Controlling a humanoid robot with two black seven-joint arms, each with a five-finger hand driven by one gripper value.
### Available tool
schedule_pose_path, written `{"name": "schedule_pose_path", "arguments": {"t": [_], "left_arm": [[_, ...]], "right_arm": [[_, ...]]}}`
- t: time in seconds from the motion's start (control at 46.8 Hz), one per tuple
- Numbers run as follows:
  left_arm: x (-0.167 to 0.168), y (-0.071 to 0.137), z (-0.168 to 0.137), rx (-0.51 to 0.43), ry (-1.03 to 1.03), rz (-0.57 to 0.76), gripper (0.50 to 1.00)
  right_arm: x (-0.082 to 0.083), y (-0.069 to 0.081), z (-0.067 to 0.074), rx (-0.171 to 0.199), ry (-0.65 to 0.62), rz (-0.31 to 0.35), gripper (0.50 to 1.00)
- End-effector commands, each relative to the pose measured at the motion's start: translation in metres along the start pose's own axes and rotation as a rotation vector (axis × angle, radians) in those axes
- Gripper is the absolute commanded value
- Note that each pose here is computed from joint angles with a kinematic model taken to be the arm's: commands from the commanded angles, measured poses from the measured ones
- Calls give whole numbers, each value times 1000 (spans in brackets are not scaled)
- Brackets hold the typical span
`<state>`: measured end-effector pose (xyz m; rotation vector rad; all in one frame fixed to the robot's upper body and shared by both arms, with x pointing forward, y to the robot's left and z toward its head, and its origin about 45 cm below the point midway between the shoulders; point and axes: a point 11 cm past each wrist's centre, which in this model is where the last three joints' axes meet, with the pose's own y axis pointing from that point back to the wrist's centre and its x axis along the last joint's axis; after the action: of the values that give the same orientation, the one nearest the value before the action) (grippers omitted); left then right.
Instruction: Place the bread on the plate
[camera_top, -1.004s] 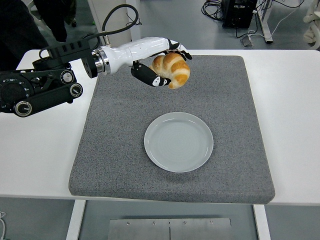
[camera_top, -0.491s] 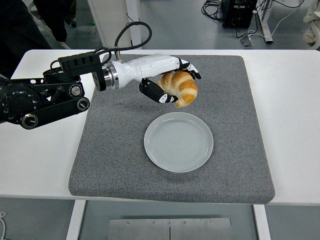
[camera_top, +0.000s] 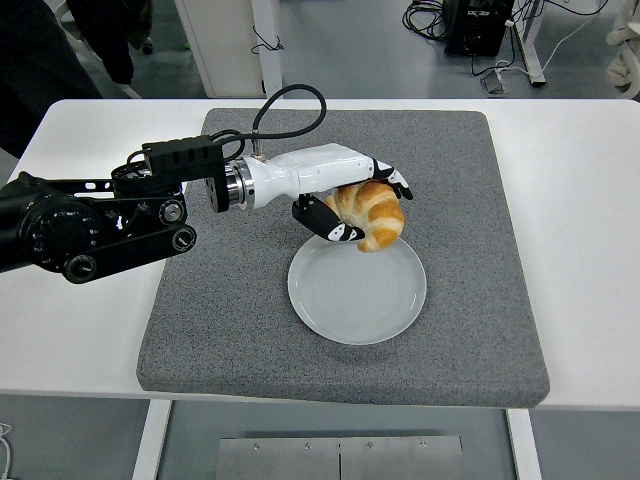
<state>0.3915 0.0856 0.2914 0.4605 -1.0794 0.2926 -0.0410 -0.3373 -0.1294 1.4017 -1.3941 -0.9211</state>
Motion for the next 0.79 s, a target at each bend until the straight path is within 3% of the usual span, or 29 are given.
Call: {"name": "schedule_pose_path", "arguments": {"t": [0.0,0.769], "left_arm": [[-9,1,-2,3,-12,-19,711],[-42,-2,2,-29,-93,-23,711]], "right_arm": [[0,0,0,0,0,0,1000],[0,0,0,0,0,0,1000]]}}
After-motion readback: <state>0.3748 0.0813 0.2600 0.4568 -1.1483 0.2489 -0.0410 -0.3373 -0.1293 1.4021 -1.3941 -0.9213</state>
